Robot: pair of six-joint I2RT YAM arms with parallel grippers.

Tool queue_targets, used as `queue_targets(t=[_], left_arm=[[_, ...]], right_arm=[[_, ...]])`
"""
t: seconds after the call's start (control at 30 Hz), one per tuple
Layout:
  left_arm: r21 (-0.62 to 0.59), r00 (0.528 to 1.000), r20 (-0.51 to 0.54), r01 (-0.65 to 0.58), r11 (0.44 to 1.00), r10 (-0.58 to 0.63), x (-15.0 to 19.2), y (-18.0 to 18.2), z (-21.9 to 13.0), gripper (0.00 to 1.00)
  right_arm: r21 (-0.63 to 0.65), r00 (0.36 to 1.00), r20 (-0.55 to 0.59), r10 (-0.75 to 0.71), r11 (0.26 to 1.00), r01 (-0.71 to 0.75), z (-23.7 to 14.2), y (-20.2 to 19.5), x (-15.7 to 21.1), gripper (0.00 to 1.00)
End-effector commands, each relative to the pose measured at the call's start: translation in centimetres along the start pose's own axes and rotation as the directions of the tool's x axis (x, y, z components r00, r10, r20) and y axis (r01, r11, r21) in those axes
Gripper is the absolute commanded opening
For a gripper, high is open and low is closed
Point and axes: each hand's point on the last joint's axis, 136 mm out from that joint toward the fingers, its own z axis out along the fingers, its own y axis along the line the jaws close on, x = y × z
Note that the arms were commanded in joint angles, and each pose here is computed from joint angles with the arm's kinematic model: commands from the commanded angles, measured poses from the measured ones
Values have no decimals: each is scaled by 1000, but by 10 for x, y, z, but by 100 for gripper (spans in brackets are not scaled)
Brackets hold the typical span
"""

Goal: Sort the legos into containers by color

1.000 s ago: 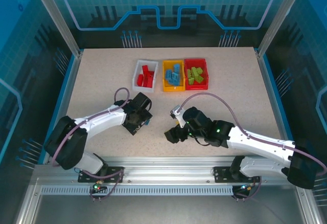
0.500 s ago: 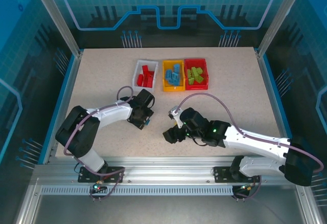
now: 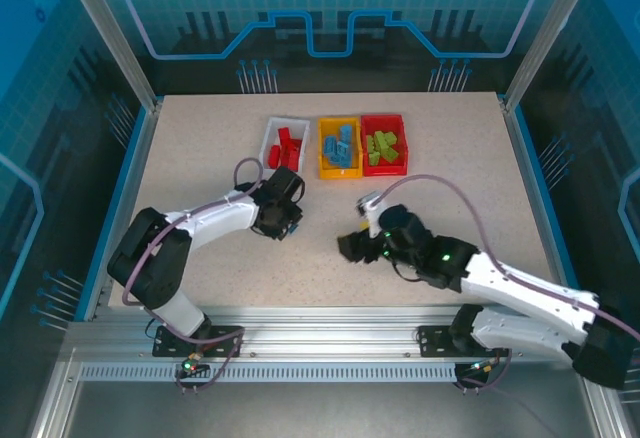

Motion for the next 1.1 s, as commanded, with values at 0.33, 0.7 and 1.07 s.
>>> queue_targets(t=[0.33, 0.7, 1.07], left_arm=[[151, 873, 147, -485, 861, 466, -42, -168, -9, 29], [84, 834, 125, -549, 832, 537, -57, -191, 52, 30], [60, 827, 106, -559, 827, 551, -56, -186, 71, 54]], right_arm=[[35, 939, 218, 265, 960, -279, 12, -56, -86, 69], [48, 942, 178, 286, 953, -299, 27, -59, -84, 69], [50, 948, 138, 285, 954, -295, 33, -57, -79, 70]])
